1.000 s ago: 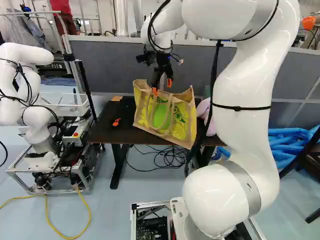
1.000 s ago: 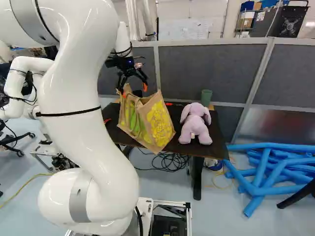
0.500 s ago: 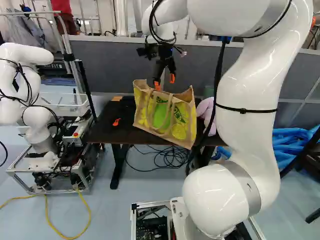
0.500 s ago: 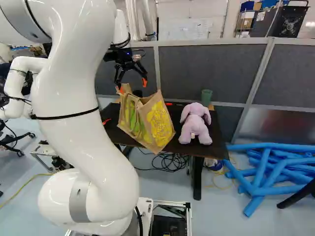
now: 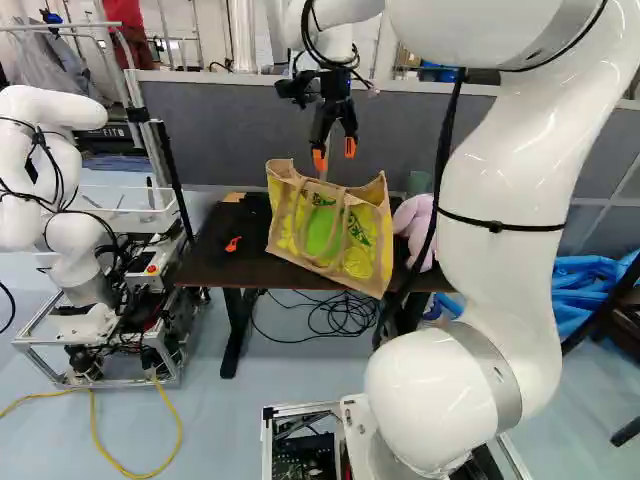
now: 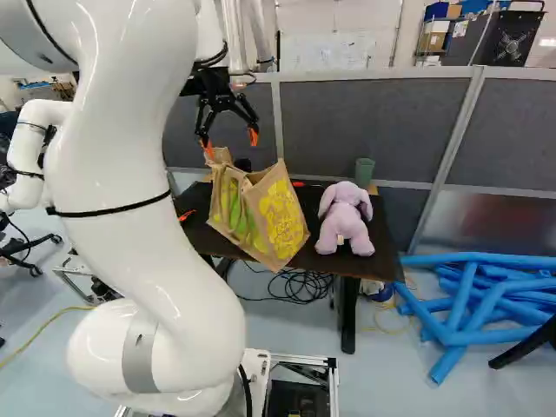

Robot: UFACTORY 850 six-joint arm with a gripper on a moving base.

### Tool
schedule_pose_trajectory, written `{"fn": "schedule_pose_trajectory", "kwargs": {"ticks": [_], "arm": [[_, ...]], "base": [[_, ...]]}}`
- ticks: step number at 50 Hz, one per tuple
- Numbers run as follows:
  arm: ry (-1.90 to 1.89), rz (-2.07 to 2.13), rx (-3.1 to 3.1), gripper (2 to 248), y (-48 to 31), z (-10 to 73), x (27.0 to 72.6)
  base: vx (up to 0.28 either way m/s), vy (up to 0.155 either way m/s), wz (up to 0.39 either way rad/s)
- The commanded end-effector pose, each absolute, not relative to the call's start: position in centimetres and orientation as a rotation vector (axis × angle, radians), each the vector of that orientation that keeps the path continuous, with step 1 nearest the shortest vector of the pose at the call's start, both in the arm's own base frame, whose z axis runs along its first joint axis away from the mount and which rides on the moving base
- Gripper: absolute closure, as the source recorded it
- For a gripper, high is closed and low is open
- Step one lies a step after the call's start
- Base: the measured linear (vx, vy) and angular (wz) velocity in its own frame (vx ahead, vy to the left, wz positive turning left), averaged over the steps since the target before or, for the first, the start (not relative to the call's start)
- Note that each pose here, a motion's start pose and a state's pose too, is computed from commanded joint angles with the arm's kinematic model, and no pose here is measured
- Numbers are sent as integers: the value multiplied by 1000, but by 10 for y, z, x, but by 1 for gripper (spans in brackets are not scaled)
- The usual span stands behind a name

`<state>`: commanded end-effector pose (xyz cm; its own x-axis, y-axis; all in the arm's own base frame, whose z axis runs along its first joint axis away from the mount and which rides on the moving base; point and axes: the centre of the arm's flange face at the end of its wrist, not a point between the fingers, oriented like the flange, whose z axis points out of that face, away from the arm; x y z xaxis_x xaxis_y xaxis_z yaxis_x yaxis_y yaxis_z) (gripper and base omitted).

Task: Pick up the bag on the ground and place it on the table

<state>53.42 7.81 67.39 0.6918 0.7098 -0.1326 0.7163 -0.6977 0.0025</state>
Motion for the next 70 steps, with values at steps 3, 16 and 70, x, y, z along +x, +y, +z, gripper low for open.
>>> {"fn": "schedule_pose_trajectory", "kwargs": {"ticks": [3,16,70], "arm": [[1198,-189,2840,3,78,675,534],[1197,-191,2840,3,78,675,533],[1197,-191,2840,3,78,675,533]], "base": [[0,0,0],[0,0,0],[-125,-2,5]]}}
